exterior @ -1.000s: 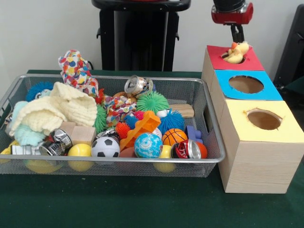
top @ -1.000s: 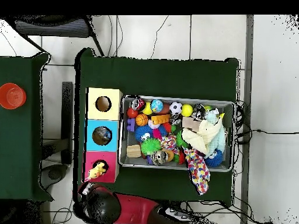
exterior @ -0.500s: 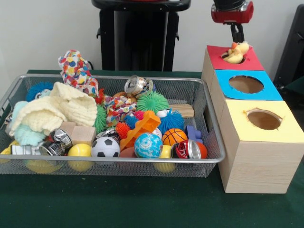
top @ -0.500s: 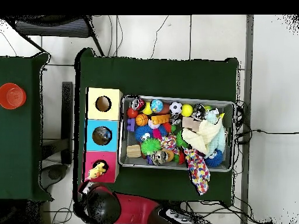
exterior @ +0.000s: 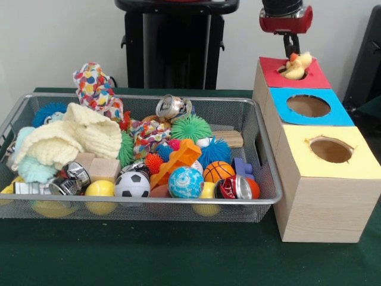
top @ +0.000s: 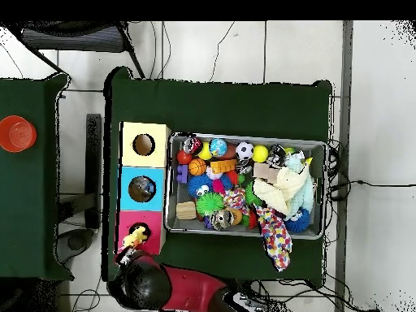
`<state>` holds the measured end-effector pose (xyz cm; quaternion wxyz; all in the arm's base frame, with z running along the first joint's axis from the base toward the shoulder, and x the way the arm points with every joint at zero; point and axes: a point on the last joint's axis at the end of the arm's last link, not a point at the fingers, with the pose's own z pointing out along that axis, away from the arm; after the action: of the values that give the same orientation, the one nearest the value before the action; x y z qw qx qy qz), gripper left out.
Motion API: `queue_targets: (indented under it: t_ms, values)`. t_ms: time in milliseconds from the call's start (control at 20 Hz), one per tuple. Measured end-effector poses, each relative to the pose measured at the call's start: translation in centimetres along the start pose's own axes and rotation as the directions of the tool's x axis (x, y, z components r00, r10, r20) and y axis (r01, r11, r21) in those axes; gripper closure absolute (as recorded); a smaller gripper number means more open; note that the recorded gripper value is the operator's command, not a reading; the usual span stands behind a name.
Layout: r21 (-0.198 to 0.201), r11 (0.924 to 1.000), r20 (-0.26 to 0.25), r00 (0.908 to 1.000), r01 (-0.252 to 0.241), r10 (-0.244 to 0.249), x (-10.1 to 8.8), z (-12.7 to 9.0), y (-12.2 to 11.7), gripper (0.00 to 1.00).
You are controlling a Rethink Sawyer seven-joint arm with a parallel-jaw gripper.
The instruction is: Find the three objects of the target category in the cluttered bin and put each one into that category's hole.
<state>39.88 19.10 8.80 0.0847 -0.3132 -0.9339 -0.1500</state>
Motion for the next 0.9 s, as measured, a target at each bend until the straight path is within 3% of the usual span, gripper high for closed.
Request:
queue_targets:
  t_ms: [500, 900]
  values:
    - [-0.006, 0.9984, 0.017, 0.9983, 0.057, -0.056, -0.32, 0.12, -0.01, 1.0]
    - [-0.003, 0.998, 0.019, 0.9978, 0.064, -0.064, -0.27, 0.05, -0.03, 1.0]
